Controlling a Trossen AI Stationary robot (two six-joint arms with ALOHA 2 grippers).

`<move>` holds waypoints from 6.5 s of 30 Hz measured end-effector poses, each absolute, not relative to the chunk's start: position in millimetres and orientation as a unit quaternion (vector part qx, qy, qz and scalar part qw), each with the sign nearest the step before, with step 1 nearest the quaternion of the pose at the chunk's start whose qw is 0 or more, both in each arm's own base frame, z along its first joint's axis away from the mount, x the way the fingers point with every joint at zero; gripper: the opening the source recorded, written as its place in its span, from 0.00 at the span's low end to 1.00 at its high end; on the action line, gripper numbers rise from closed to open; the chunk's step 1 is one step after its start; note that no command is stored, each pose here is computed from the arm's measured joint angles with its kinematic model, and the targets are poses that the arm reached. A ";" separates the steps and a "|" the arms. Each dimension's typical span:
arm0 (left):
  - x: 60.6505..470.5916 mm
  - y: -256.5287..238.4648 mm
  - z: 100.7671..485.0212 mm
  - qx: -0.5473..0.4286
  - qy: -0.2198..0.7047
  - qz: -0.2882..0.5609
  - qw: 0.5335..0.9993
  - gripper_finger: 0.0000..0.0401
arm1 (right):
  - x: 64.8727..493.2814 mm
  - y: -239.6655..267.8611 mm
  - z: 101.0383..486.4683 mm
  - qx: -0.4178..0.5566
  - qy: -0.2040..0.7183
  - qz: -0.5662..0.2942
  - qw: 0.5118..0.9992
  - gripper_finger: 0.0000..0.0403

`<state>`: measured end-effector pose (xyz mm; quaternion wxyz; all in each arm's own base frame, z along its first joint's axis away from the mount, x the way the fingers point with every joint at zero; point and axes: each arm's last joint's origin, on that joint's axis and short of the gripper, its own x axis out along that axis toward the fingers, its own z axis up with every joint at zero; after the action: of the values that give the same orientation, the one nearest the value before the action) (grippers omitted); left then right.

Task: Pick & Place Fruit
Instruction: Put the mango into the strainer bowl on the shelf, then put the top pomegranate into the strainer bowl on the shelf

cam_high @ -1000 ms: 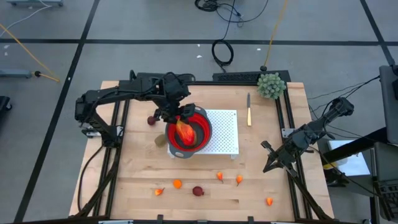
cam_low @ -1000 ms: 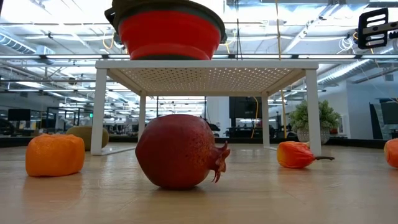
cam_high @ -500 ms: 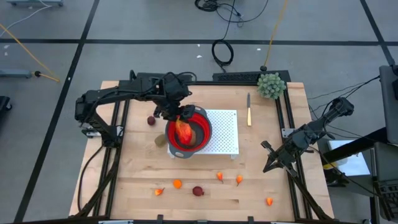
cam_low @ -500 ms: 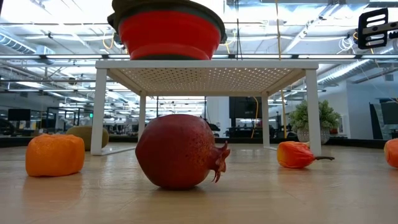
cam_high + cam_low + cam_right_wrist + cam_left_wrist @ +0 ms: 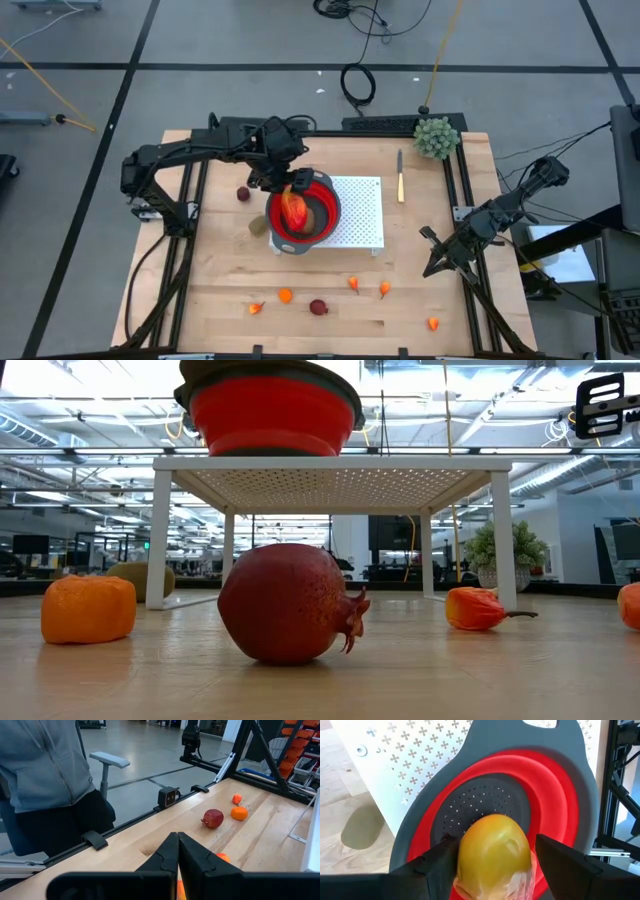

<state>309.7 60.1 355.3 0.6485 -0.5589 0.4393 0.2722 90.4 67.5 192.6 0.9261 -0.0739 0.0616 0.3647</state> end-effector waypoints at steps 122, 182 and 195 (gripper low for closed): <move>174.7 129.9 197.4 -0.507 0.501 0.464 0.526 0.04 | 90.5 67.5 192.6 -0.050 0.071 0.363 0.928 0.00; 197.4 140.0 148.4 -0.496 0.521 0.527 0.453 0.72 | 90.5 67.5 192.6 -0.024 0.081 0.361 0.929 0.00; 199.0 140.5 145.0 -0.501 0.528 0.515 0.453 0.55 | 90.6 67.4 192.6 -0.052 0.070 0.360 0.929 0.00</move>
<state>199.0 140.5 145.0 0.4528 -0.5009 0.5277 0.5154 90.6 67.4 192.6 0.9289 -0.0520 0.0703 0.3599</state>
